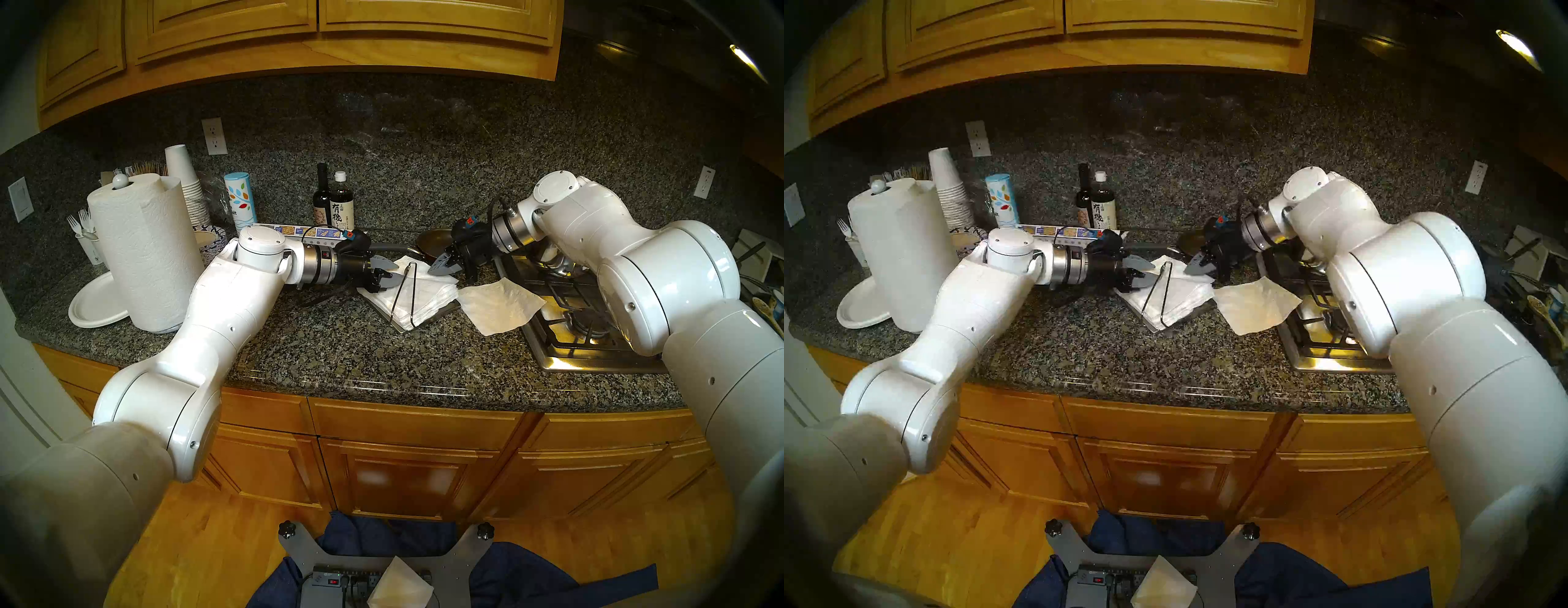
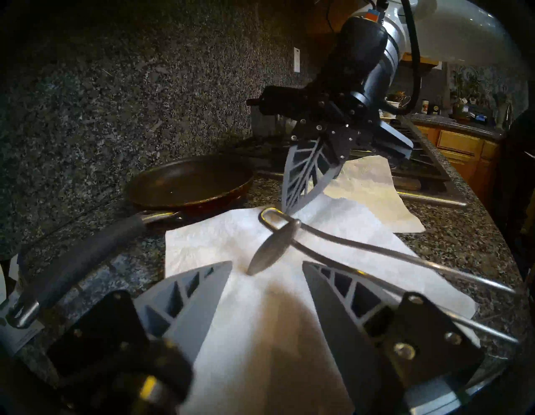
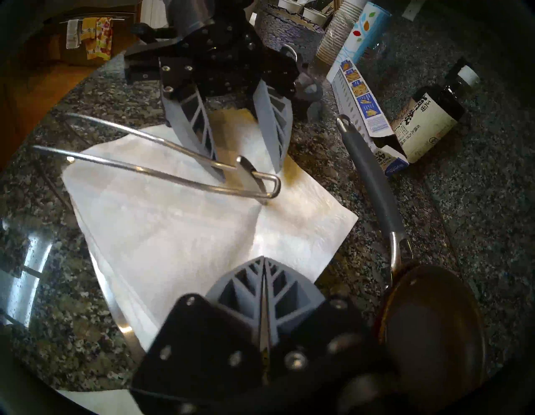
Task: Take napkin out of napkin holder
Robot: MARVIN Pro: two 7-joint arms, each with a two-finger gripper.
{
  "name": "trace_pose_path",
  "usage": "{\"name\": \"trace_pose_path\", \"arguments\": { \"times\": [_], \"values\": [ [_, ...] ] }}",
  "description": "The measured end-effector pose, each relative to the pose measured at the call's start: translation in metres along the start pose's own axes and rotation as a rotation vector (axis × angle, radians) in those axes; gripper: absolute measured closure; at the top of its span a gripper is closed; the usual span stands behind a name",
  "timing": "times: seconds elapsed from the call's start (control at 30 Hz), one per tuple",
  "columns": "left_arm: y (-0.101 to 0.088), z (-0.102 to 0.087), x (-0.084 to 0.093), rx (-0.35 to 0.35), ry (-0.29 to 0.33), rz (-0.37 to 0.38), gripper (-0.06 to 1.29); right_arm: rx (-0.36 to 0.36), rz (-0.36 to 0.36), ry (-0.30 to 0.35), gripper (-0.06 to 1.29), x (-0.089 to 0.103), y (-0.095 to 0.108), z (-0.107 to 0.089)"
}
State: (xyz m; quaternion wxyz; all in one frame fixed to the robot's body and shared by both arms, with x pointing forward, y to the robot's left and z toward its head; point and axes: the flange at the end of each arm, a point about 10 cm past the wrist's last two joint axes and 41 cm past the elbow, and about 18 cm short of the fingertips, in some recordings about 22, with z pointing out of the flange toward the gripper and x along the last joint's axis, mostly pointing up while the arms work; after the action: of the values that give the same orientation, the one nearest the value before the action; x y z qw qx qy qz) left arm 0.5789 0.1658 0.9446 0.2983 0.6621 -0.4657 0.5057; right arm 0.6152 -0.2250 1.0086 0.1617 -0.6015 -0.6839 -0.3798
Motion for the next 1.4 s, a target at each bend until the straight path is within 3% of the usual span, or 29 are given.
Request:
{"name": "trace_pose_path", "arguments": {
  "times": [0.63,1.2,1.33,1.4],
  "values": [
    [0.001,0.009,-0.005,-0.024,0.003,0.037,0.56,0.009,0.008,0.004,1.24,-0.004,-0.002,-0.005],
    [-0.001,0.018,-0.006,0.006,0.02,0.045,0.58,0.019,0.011,0.01,1.24,-0.005,-0.003,-0.008],
    [-0.001,0.02,-0.006,0.011,0.021,0.052,0.64,0.021,0.012,0.011,1.24,-0.005,-0.003,-0.008],
    [-0.001,0.02,-0.006,0.013,0.021,0.056,0.77,0.022,0.012,0.012,1.24,-0.005,-0.003,-0.008]
  ]
}}
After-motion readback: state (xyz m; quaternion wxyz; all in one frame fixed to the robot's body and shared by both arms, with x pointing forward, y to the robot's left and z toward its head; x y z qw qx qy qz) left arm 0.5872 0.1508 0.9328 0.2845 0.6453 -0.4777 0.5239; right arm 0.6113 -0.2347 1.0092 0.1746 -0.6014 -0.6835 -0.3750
